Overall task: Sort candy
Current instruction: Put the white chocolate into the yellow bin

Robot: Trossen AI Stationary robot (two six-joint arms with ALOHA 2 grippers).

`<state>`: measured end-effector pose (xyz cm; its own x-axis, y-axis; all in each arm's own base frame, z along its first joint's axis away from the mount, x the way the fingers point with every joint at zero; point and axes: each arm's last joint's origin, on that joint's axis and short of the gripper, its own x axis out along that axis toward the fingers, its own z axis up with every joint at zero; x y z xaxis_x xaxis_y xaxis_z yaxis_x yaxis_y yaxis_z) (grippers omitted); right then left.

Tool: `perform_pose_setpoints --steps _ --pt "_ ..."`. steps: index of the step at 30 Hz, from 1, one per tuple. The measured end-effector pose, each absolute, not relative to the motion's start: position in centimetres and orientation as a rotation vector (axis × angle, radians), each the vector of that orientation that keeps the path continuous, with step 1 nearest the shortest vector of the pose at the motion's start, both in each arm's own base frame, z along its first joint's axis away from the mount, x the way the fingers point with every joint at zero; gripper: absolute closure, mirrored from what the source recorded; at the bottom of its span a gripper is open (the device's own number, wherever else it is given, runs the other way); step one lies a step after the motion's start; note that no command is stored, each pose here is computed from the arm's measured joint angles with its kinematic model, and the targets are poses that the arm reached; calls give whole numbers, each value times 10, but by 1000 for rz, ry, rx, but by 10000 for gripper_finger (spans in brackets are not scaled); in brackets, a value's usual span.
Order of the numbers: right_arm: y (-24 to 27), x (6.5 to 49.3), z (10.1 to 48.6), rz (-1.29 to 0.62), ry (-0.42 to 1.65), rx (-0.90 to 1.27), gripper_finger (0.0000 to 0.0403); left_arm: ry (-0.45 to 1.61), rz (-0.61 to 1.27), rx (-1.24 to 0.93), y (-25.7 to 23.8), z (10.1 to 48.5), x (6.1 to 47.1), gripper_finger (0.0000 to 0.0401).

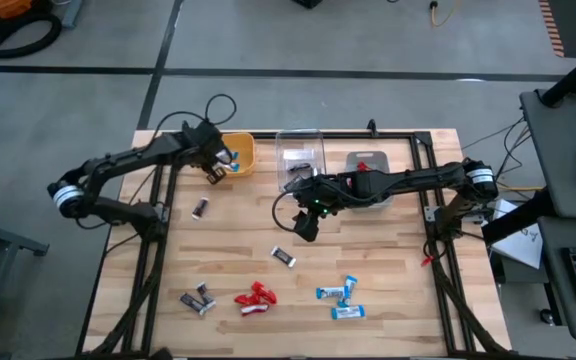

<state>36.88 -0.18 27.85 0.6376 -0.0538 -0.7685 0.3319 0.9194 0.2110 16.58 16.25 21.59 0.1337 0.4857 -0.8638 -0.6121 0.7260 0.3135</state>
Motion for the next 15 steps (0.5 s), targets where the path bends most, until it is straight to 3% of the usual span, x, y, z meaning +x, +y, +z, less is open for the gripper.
perform_pose_setpoints --steps 15 --pt "1 362 274 -271 933 434 200 1169 832 -153 168 211 171 299"
